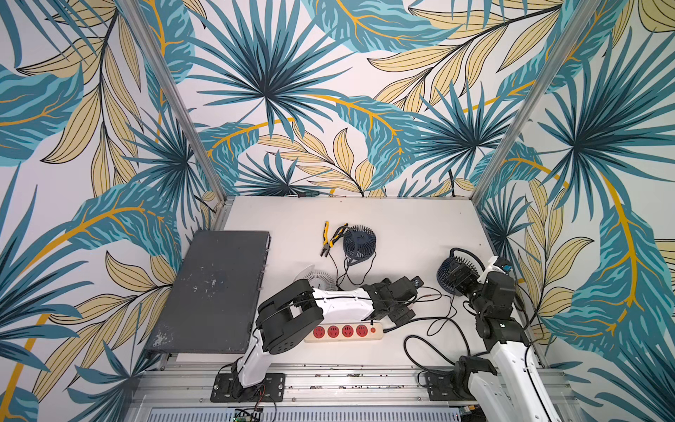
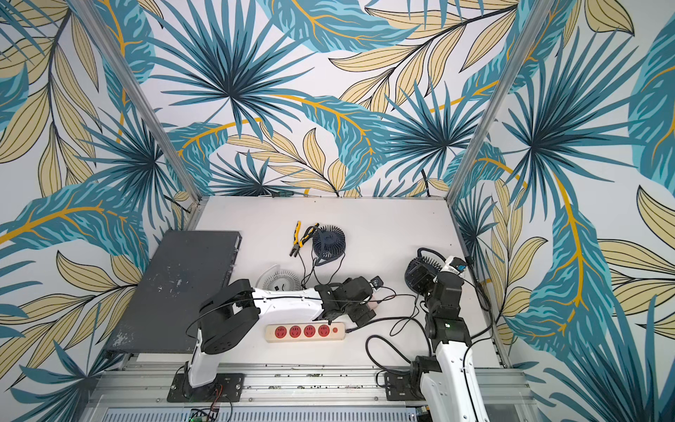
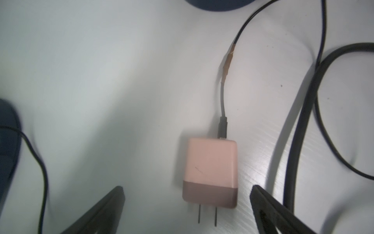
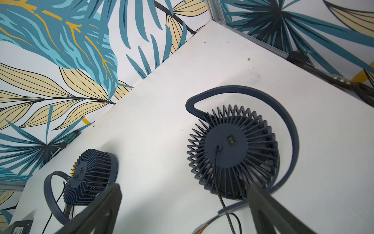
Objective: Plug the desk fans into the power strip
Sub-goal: Pick up the plug from the center of the board.
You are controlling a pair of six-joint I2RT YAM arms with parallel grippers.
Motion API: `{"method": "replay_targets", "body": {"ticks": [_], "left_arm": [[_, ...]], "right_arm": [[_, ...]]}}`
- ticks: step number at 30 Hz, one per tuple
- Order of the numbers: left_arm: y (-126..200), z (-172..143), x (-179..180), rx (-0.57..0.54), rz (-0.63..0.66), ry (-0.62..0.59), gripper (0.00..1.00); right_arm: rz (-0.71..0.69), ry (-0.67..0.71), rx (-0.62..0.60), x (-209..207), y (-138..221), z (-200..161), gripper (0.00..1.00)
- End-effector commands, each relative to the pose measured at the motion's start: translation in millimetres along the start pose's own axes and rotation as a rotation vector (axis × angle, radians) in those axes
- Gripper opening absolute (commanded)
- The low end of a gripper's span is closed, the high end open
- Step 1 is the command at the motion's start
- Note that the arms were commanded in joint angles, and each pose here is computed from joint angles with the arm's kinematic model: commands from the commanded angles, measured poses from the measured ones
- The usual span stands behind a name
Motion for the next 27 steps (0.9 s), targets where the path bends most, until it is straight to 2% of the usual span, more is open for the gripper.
{"method": "replay_targets", "body": {"ticks": [1, 4, 5, 6, 9, 11, 13, 17, 22, 27], "left_arm": [[-7.4, 8.0, -10.5, 0.012, -0.125, 0.007, 1.0], [-20.2, 1.8, -11.2, 0.052, -0.127, 0.012, 1.0], [-22.5, 1.1, -10.7, 0.06, -0.123, 0.016, 0.96], [-24.6, 0.7, -9.3, 0.066, -0.121, 0.022, 0.88], [-21.3, 6.9, -3.8, 0.051, -0.1, 0.036, 0.53], [-10.9, 18.8, 0.9, 0.018, -0.068, 0.032, 0.39], [7.5, 37.7, 6.9, -0.041, -0.023, 0.028, 0.3], [68.6, 90.7, 21.8, -0.205, 0.055, 0.046, 0.24], [152.9, 153.0, 41.1, -0.388, 0.102, 0.072, 0.24], [228.0, 181.9, 46.8, -0.548, 0.104, 0.096, 0.24]], "right_arm": [[-0.031, -0.009, 0.046, -6.3, -0.7, -14.0, 1.0], [-0.031, -0.008, 0.053, -7.0, -1.0, -16.6, 1.0], [-0.03, -0.009, 0.058, -7.0, -1.0, -17.3, 1.0], [-0.028, -0.009, 0.062, -7.0, -0.9, -17.9, 1.0], [-0.027, -0.005, 0.067, -7.0, 0.5, -18.6, 1.0], [-0.026, -0.004, 0.066, -6.6, 2.3, -17.5, 1.0], [-0.019, -0.004, 0.059, -5.2, 4.6, -14.5, 1.0], [0.012, -0.014, 0.04, 1.5, 11.5, -0.8, 1.0], [0.092, -0.022, 0.017, 16.0, 24.9, 24.5, 1.0], [0.237, -0.023, 0.038, 36.1, 40.6, 46.8, 1.0]]}}
Point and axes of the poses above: each gripper's point midway between its finger pads, its own y axis back along the fingers, its own x axis along the line the jaws close on, z = x × y, the point moved 9 cm from there along y, back along the fingers, and after that the axes turned 14 degrees about y, right-handed, at the moved point
